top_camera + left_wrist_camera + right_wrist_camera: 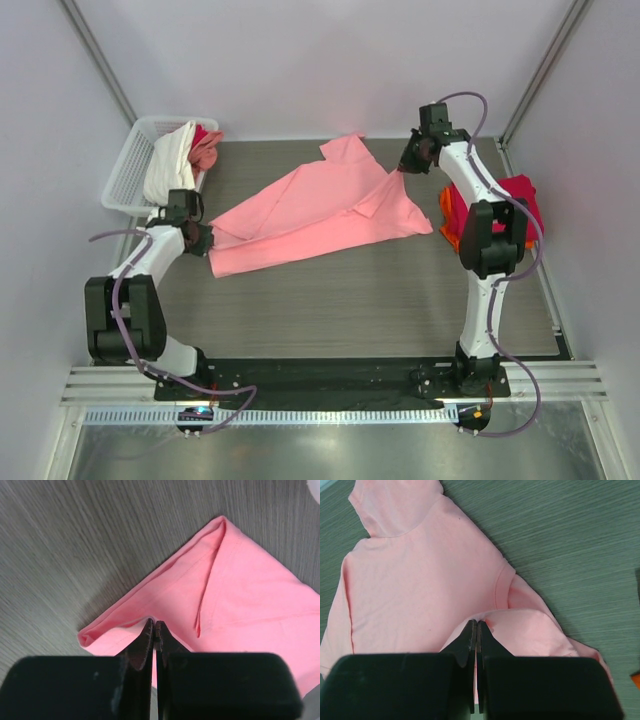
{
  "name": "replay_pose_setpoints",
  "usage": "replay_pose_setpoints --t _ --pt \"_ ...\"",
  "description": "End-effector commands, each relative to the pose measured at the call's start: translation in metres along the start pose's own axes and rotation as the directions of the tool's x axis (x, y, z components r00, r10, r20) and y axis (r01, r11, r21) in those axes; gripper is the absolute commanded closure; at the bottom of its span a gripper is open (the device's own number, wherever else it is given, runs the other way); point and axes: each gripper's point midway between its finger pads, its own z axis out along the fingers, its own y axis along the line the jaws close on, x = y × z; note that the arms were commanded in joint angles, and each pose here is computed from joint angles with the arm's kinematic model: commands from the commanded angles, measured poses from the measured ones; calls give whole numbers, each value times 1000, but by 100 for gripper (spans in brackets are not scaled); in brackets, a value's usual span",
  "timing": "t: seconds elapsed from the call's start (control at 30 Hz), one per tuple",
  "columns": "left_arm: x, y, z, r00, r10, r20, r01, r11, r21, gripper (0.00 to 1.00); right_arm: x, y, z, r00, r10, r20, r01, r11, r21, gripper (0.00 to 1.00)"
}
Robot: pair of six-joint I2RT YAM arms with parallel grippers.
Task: Fold and stack the t-shirts
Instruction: Fold the tshirt
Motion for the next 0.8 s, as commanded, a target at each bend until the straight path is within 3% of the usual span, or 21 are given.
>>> replay_pose_setpoints --t 0.0,0.17,0.23,0.27,0.3,0.33,0.37,0.43,0.6,0.63,0.7,0.77 --pt "-13 -10 1 999 9 34 -9 1000 -4 100 -27 21 -11 998 8 68 -3 998 -65 99" --pt "-5 -18 16 1000 11 -11 -11 1000 -12 100 -31 23 -3 997 15 73 -10 998 -63 98" --pt "-4 -18 20 1000 14 -18 -14 1000 -21 100 -33 25 -1 997 19 76 -14 998 -67 90" --pt "-5 -18 23 1000 16 -18 -16 999 -29 100 -33 24 0 997 21 74 -16 998 -66 79" --pt "-3 -12 22 1000 17 -21 -18 998 -55 97 -33 24 -1 997 21 76 -16 998 -66 36" --pt "-6 -9 21 1000 16 -6 -17 997 -76 82 -31 23 -2 997 29 75 -24 998 -59 22" --pt "-6 -6 20 1000 17 -6 -18 997 -81 75 -31 22 -4 996 30 81 -25 998 -59 16" --pt "-9 -9 10 1000 24 12 -23 999 -32 68 -22 13 -15 995 41 88 -38 999 -39 16" --pt "-10 -3 -25 999 40 28 -41 998 56 48 19 -9 -51 985 120 123 -115 992 -52 25" --pt "-4 6 -24 998 58 13 -58 997 50 37 21 -11 -54 979 138 150 -130 990 -64 27" --pt "4 8 -30 997 77 -22 -75 994 83 30 60 -32 -49 976 191 107 -188 981 -37 30" --pt "11 14 -35 993 107 -44 -101 989 106 24 80 -49 -53 960 245 136 -244 969 -24 31"
